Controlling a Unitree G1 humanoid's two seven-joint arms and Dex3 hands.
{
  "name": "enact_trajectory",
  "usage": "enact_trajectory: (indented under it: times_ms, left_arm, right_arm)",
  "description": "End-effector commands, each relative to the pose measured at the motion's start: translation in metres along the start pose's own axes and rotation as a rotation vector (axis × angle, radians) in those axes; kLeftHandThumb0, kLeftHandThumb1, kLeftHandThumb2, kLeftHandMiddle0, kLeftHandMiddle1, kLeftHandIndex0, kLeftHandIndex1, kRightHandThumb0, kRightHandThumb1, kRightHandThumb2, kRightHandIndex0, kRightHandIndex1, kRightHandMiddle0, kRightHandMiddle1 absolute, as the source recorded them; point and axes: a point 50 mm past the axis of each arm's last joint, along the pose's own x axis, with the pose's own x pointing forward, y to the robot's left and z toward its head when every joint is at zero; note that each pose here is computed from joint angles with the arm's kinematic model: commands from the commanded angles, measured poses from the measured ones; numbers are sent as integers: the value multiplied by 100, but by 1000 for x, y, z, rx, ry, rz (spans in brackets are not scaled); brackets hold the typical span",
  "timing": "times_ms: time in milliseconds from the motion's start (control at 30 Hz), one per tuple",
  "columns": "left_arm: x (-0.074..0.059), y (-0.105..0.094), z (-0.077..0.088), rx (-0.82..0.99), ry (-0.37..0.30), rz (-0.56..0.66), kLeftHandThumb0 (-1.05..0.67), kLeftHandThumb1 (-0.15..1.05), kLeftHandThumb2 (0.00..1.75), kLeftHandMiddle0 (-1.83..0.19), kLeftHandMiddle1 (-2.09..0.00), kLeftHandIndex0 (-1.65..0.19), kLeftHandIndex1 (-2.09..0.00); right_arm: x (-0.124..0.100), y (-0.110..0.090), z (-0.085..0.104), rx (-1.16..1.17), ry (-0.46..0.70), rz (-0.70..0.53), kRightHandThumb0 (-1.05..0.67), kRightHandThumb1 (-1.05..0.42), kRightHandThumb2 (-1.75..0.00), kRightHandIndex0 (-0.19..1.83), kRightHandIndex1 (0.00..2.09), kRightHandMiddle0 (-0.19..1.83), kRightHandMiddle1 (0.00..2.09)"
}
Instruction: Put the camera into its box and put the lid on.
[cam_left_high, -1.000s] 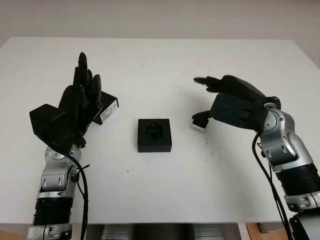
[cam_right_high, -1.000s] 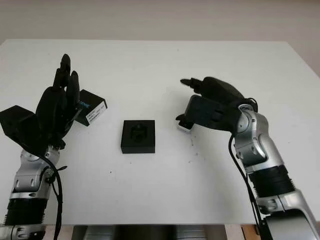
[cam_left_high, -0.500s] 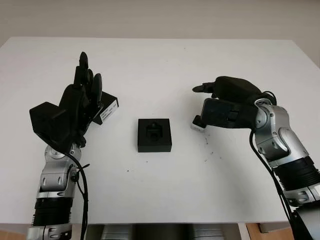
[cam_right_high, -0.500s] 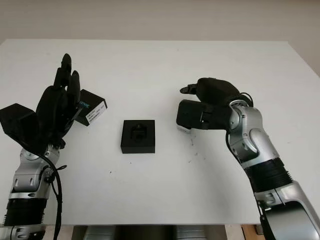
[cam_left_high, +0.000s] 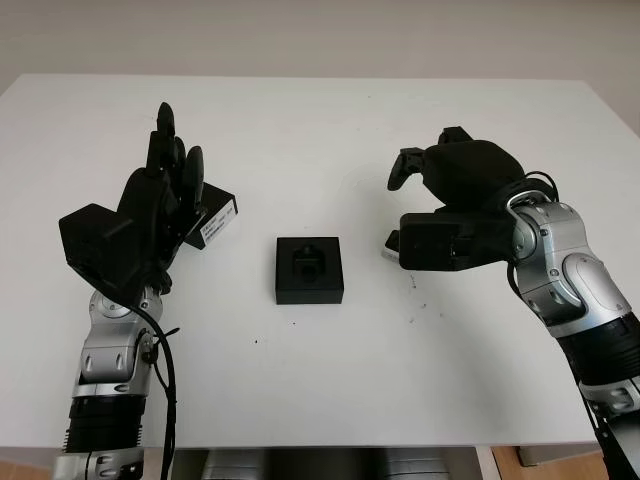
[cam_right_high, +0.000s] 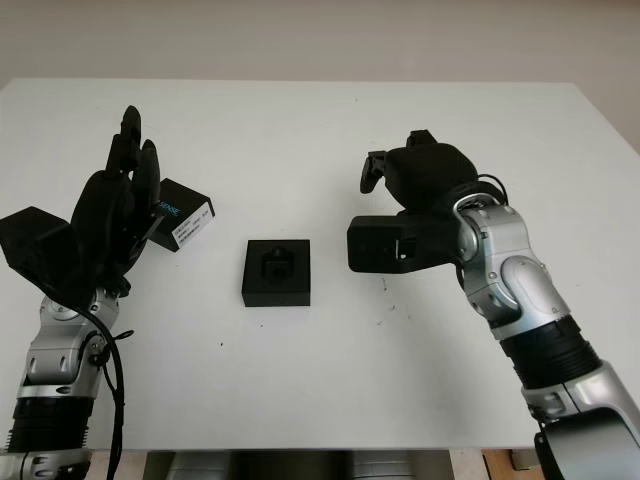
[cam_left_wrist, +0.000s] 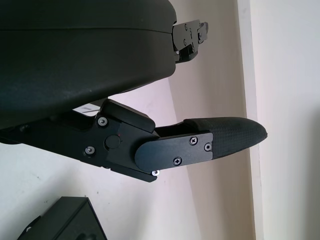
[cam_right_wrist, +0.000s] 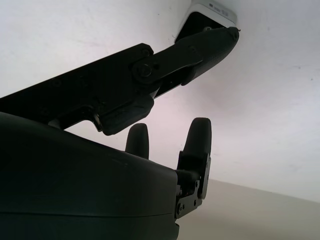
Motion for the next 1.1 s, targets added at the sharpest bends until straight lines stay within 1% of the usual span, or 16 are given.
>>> enact_trajectory:
  times_ms: [0, 67, 133, 200, 267, 367, 433, 567, 600, 633, 700, 800, 900, 933, 967, 1067]
  left_arm:
    - [1, -1, 6, 4, -23, -4, -86, 105, 58, 19, 0, 19, 0]
    - [1, -1, 6, 5, -23, -4, -86, 105, 58, 19, 0, 19, 0]
    - [0, -2, 6, 5, -21, -5, -86, 105, 58, 19, 0, 19, 0]
    - [0, -2, 7, 8, -21, -4, -86, 105, 58, 19, 0, 19, 0]
    - [-1, -2, 7, 9, -20, -4, -86, 105, 58, 19, 0, 19, 0]
    - [-1, -2, 6, 5, -13, -7, -86, 105, 57, 19, 0, 19, 0]
    - [-1, -3, 6, 6, -8, -10, -85, 105, 58, 19, 0, 19, 0]
    - [-1, -4, 6, 6, -8, -13, -84, 105, 57, 19, 0, 19, 0]
    - [-1, -4, 6, 5, -6, -16, -84, 105, 57, 19, 0, 19, 0]
    - [-1, -5, 5, 1, -5, -18, -84, 105, 57, 19, 0, 19, 0]
    - [-1, -5, 5, -4, -5, -20, -84, 105, 57, 19, 0, 19, 0]
    - [-1, -5, 5, -12, 2, -18, -83, 105, 57, 19, 0, 19, 0]
    - [-1, -5, 5, -5, 2, -16, -83, 105, 57, 19, 0, 19, 0]
    - [-1, -5, 5, -4, 2, -17, -82, 105, 58, 19, 0, 19, 0]
    - [-1, -5, 5, -4, 5, -19, -82, 105, 58, 19, 0, 19, 0]
    - [0, -6, 5, -12, 6, -30, -82, 105, 59, 19, 0, 19, 0]
  right_arm:
    - [-3, -1, 1, -31, -1, 4, -92, -97, -6, -19, 206, -18, 200]
    - [-3, 0, 2, -21, -3, 22, -93, -97, -5, -19, 209, -19, 203]
    - [-4, 1, 4, -28, -13, 42, -91, -97, -6, -19, 198, -19, 172]
    - [-6, 2, 6, -34, -12, 42, -91, -97, -5, -19, 195, -9, 136]
    - [-6, 4, 6, -37, -6, 39, -90, -96, -5, -19, 194, 0, 117]
    - [-5, 11, 5, -6, 7, 42, -91, -96, -5, -17, 201, 5, 131]
    - [-5, 15, 5, 19, 29, 65, -89, -96, -6, -17, 208, -2, 136]
    - [-6, 21, 6, 8, 56, 67, -90, -100, -6, -13, 206, -4, 148]
    - [-5, 22, 6, 7, 60, 65, -90, -101, -6, -10, 207, -5, 160]
    - [-5, 23, 6, 7, 65, 60, -91, -103, -6, 2, 209, -6, 171]
    - [-5, 24, 5, 11, 78, 48, -91, -104, -6, 7, 209, -9, 171]
    - [-6, 26, 4, 12, 107, 32, -92, -105, -8, 2, 209, -15, 158]
    - [-7, 26, 2, 8, 114, 0, -90, -105, -7, 31, 209, -5, 123]
    - [-7, 27, 1, -7, 119, -9, -90, -105, -8, 31, 209, 2, 131]
    - [-8, 27, 1, -20, 124, -16, -91, -105, -9, 31, 209, 2, 132]
    - [-10, 27, 1, -53, 142, -21, -90, -105, -11, 28, 209, 5, 128]
